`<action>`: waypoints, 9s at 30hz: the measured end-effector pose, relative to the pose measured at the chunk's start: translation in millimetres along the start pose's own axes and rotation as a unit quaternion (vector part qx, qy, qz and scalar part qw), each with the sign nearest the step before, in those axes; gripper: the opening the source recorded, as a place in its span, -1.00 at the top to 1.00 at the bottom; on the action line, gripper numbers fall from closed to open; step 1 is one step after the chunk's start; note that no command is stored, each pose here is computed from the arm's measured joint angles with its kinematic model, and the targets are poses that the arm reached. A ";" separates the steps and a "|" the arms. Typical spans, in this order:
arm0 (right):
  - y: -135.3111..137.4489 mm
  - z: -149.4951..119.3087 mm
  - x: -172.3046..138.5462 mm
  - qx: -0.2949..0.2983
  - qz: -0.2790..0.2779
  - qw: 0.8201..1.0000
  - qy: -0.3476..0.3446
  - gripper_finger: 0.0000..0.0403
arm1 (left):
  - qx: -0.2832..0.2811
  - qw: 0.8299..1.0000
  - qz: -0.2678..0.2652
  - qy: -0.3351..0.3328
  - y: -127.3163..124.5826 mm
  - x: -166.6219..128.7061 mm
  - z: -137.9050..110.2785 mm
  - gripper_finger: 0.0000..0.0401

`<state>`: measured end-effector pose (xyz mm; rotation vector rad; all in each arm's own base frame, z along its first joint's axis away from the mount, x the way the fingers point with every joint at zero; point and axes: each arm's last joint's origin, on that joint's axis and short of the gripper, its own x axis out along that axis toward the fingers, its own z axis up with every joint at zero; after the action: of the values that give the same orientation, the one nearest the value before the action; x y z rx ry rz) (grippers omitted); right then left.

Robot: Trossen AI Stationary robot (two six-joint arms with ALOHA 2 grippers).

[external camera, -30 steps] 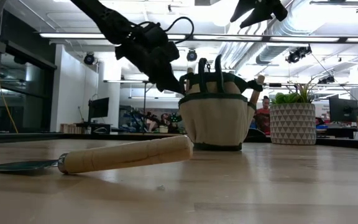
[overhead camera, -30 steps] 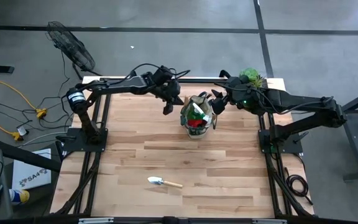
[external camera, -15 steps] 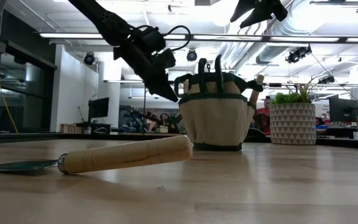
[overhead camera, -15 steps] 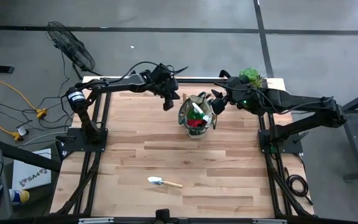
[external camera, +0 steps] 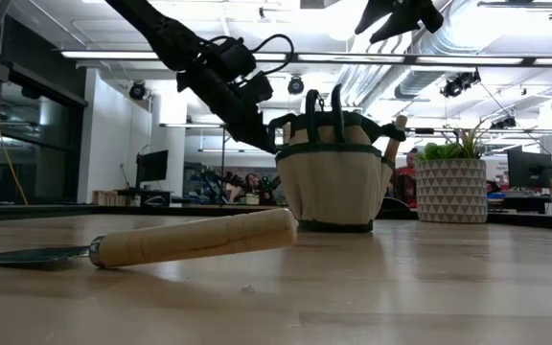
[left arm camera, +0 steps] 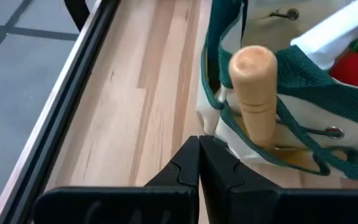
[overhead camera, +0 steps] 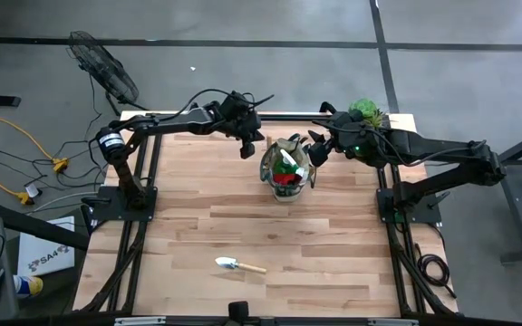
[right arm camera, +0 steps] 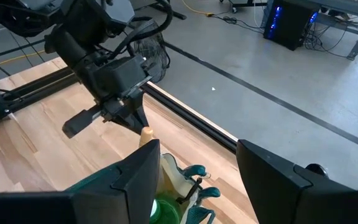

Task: Pick & Place Garden tools in Gardening bag
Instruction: Put the left brown trowel into the gardening bag, then put the brown trowel into the gardening bag

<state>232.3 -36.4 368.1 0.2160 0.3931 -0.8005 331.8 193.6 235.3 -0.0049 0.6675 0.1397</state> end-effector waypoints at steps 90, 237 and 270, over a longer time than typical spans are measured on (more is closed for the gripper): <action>36.0 -29.0 -22.3 -0.117 0.367 0.910 0.149 -0.02 | -0.002 0.964 -0.141 0.225 -251.0 -59.5 -6.7 0.30; 102.2 9.8 -4.1 -0.050 0.389 0.900 -0.189 0.00 | 0.095 0.939 0.010 -0.331 -219.1 -151.3 104.7 0.70; 91.5 22.4 -19.1 -0.046 0.395 0.888 -0.231 0.02 | 0.064 0.936 0.007 -0.347 -219.2 -152.0 107.4 0.70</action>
<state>293.1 30.9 400.2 0.0750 -0.1241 -0.0093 308.6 -37.6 404.7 0.1693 -0.0334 0.1020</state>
